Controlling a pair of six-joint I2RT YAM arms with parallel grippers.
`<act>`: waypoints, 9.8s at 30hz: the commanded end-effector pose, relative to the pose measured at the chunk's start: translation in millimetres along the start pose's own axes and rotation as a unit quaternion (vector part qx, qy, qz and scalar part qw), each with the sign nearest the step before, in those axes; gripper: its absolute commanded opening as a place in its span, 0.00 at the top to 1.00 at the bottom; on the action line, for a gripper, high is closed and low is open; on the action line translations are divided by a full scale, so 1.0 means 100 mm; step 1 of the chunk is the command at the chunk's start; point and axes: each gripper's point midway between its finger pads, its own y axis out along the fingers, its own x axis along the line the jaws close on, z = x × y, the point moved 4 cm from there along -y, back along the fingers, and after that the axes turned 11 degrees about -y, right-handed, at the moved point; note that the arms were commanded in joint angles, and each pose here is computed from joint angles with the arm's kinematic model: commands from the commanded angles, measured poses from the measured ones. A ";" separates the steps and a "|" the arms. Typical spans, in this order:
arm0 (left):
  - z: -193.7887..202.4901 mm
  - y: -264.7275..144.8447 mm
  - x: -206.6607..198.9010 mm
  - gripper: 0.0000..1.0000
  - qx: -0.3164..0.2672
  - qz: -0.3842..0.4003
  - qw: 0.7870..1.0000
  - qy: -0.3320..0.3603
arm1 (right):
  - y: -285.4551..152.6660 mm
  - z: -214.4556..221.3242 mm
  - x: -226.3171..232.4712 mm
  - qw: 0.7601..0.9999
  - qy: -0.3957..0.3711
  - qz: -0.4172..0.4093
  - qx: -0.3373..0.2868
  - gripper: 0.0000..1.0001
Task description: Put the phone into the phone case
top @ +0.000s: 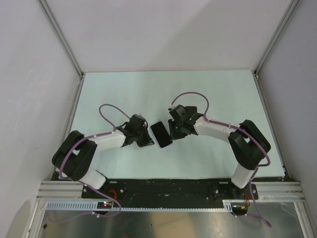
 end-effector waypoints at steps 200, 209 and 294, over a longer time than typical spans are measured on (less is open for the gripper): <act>-0.57 0.40 -0.50 1.00 0.025 -0.016 0.997 0.076 | 0.45 -0.37 -0.33 0.989 0.093 0.117 -0.014 0.95; -0.57 0.41 -0.51 1.00 0.027 -0.016 0.997 0.077 | 0.61 -0.12 -0.27 0.989 0.084 0.118 0.023 0.97; 0.48 -0.14 -0.08 1.00 -0.004 -0.014 0.997 0.080 | 0.57 -0.60 -0.44 0.992 0.057 0.115 -0.018 0.79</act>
